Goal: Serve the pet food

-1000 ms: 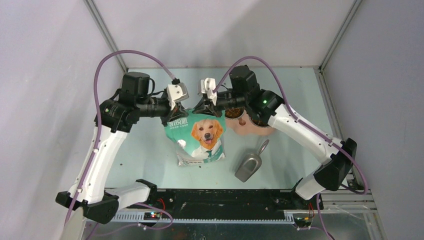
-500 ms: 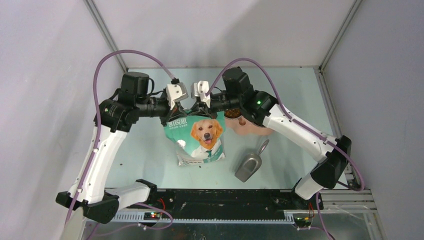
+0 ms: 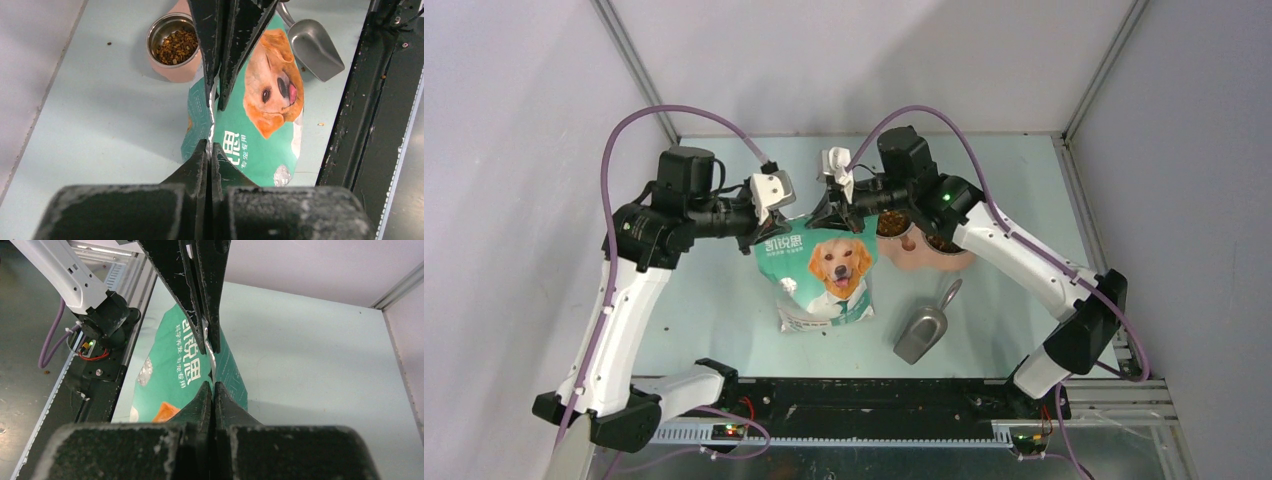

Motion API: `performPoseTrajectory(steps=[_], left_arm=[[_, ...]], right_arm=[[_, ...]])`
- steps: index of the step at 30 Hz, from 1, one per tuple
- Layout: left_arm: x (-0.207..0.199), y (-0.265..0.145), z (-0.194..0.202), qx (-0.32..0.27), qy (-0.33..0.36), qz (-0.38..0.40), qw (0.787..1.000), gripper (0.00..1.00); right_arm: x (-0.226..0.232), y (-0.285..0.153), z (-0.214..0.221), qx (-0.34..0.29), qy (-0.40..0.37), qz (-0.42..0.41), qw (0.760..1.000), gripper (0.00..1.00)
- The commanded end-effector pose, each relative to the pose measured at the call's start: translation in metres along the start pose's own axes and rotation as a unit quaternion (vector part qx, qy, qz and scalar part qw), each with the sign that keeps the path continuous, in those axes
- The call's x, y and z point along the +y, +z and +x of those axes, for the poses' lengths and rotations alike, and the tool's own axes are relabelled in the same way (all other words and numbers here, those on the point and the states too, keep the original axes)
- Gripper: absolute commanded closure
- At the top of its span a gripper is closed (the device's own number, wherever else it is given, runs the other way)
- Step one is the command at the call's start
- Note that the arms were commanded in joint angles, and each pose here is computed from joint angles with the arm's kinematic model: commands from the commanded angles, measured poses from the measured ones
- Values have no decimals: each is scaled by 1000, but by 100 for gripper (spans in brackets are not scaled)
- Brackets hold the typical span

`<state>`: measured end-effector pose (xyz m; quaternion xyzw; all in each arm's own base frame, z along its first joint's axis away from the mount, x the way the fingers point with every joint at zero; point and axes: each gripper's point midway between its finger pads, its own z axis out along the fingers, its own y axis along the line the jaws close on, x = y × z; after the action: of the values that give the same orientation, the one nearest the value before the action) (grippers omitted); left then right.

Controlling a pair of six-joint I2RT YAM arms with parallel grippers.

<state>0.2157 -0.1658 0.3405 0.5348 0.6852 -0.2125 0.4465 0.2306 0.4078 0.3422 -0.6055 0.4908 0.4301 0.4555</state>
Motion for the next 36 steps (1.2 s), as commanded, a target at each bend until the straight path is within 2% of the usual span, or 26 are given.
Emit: performPoseTrajectory(steps=[1, 2, 4, 5, 6, 7, 8, 11, 12, 14, 15, 16, 17, 18, 22, 24, 25, 26, 27, 29, 30, 31, 32, 33, 35, 36], left_arm=[[4, -11, 0, 4, -1, -24, 1000, 100], [5, -10, -1, 3, -3, -25, 1000, 100], [8, -11, -3, 2, -2, -29, 1000, 100], [9, -12, -2, 6, -1, -31, 1000, 100], [8, -13, 0, 12, -2, -30, 999, 100], [10, -15, -1, 14, 3, -35, 999, 100], [10, -15, 1, 19, 2, -36, 999, 100], [12, -19, 3, 22, 4, -46, 999, 100], [12, -20, 3, 22, 4, -49, 999, 100], [13, -22, 4, 22, 2, -56, 998, 100], [13, -24, 4, 20, 2, -59, 998, 100], [13, -24, 4, 20, 2, -61, 998, 100], [13, -25, 4, 20, 1, -62, 998, 100], [13, -25, 5, 21, 1, -63, 998, 100], [12, -26, 9, 24, -3, -66, 997, 100], [13, -27, 10, 25, -5, -73, 997, 100], [14, -28, 10, 25, -5, -78, 997, 100], [15, -29, 11, 24, -8, -82, 996, 99], [17, -30, 11, 25, -10, -91, 995, 99], [19, -34, 12, 29, -12, -103, 994, 92], [20, -37, 12, 29, -10, -110, 993, 87], [21, -40, 13, 35, -11, -117, 993, 82], [22, -44, 13, 34, -11, -125, 992, 73], [22, -47, 15, 39, -15, -132, 990, 68], [22, -55, 18, 45, -18, -146, 988, 53], [22, -61, 20, 49, -18, -159, 986, 51]], right_arm=[[-11, -10, -18, -22, -5, 15, 1000, 85], [-8, -8, -18, -20, -9, 11, 1000, 75], [-5, -6, -14, -7, -19, 9, 1000, 71], [-3, -7, -7, 8, -21, 7, 1000, 72], [-5, -8, -7, 13, -23, 7, 1000, 90], [0, -11, 4, 34, -7, -7, 999, 96], [-8, -16, 1, 36, -2, -3, 999, 100], [-16, -37, 7, 50, 36, 3, 998, 99], [-17, -43, 7, 54, 36, 11, 998, 83], [-19, -57, 14, 76, 43, 26, 996, 59], [-23, -64, 13, 79, 36, 35, 996, 61], [-20, -69, 17, 87, 36, 30, 995, 76], [-24, -77, 17, 88, 37, 36, 995, 96], [-23, -81, 20, 94, 46, 37, 994, 99], [-30, -100, 22, 93, 67, 52, 992, 100], [-33, -104, 20, 91, 71, 61, 991, 89], [-33, -105, 19, 92, 70, 64, 991, 74], [-34, -105, 20, 96, 68, 67, 991, 77], [-33, -106, 19, 97, 63, 65, 991, 95], [-33, -108, 21, 104, 66, 65, 990, 100], [-33, -110, 22, 104, 76, 71, 989, 97], [-33, -113, 20, 103, 78, 75, 989, 84], [-34, -116, 19, 102, 84, 81, 988, 77], [-34, -121, 16, 99, 82, 86, 988, 66], [-31, -132, 11, 96, 92, 93, 987, 56], [-33, -143, 7, 93, 94, 104, 986, 53]])
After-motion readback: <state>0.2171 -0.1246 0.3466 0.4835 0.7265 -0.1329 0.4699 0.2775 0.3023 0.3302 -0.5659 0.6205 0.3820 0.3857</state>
